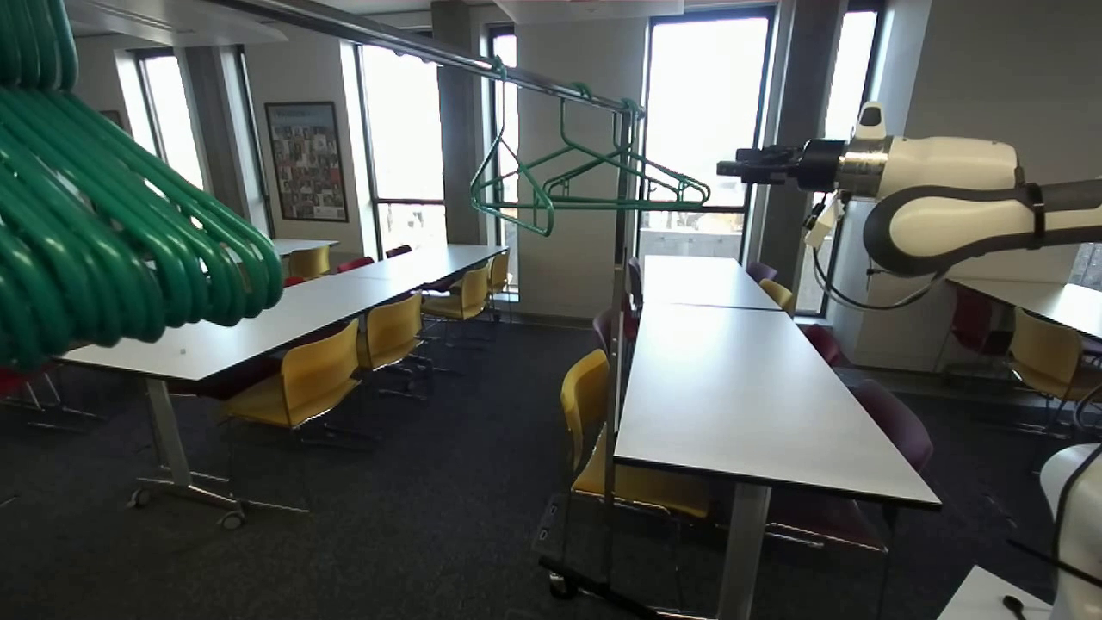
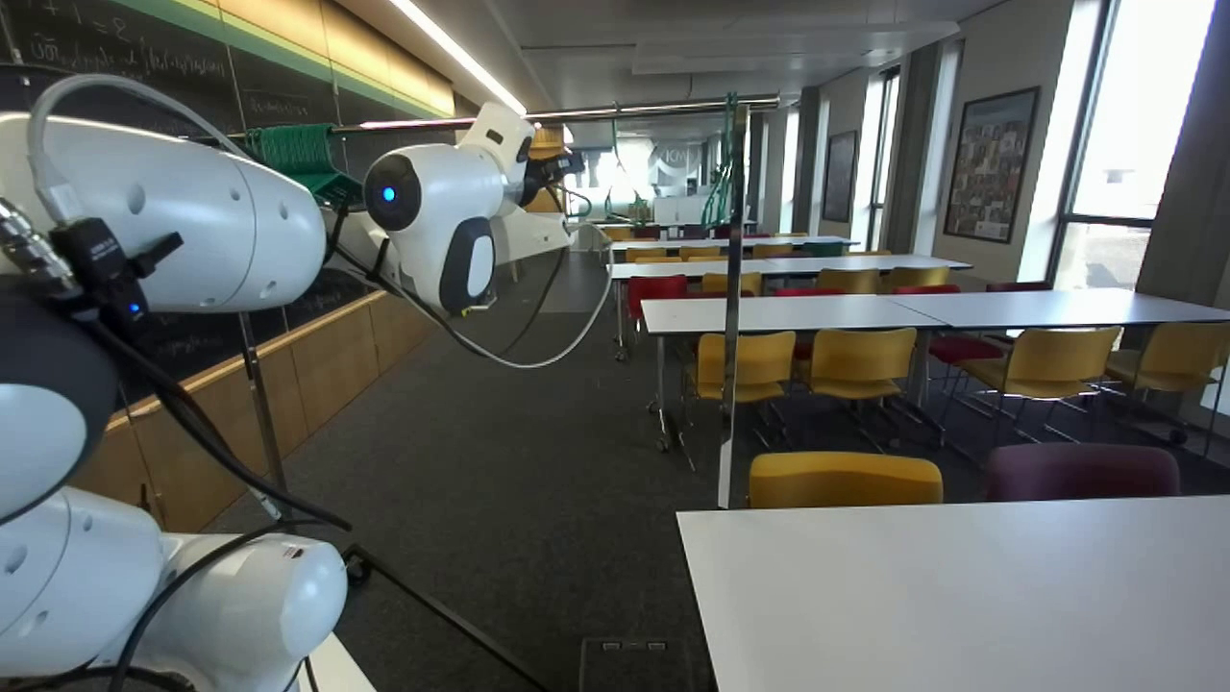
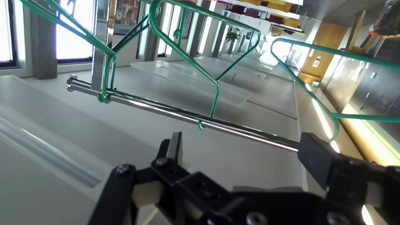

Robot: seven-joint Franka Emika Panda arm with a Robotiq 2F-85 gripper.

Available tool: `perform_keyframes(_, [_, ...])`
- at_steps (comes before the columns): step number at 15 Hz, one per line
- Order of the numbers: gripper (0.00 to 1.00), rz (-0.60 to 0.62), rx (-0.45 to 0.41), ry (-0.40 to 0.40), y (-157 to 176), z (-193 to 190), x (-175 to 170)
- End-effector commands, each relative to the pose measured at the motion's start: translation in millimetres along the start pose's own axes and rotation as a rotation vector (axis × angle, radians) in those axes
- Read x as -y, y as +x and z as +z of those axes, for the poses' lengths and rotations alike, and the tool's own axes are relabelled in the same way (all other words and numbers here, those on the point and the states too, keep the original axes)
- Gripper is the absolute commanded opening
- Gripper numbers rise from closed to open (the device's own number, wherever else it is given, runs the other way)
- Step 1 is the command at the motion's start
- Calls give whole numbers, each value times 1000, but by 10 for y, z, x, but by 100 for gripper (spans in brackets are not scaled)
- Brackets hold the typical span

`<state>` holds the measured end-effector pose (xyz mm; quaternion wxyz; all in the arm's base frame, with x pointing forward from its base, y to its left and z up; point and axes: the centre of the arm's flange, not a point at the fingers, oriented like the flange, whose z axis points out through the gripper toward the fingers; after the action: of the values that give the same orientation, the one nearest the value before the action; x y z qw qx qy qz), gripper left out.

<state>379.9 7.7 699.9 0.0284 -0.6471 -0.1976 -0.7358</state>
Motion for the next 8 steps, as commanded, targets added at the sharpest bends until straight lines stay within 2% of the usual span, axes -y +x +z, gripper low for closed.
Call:
perform_keyframes(1, [100,76,-41,-4,97,235,-303])
perform_keyframes(4, [100,121,20,9,8,351,-407])
perform_keyframes(8, [100,104,87,62,-50,465,-419])
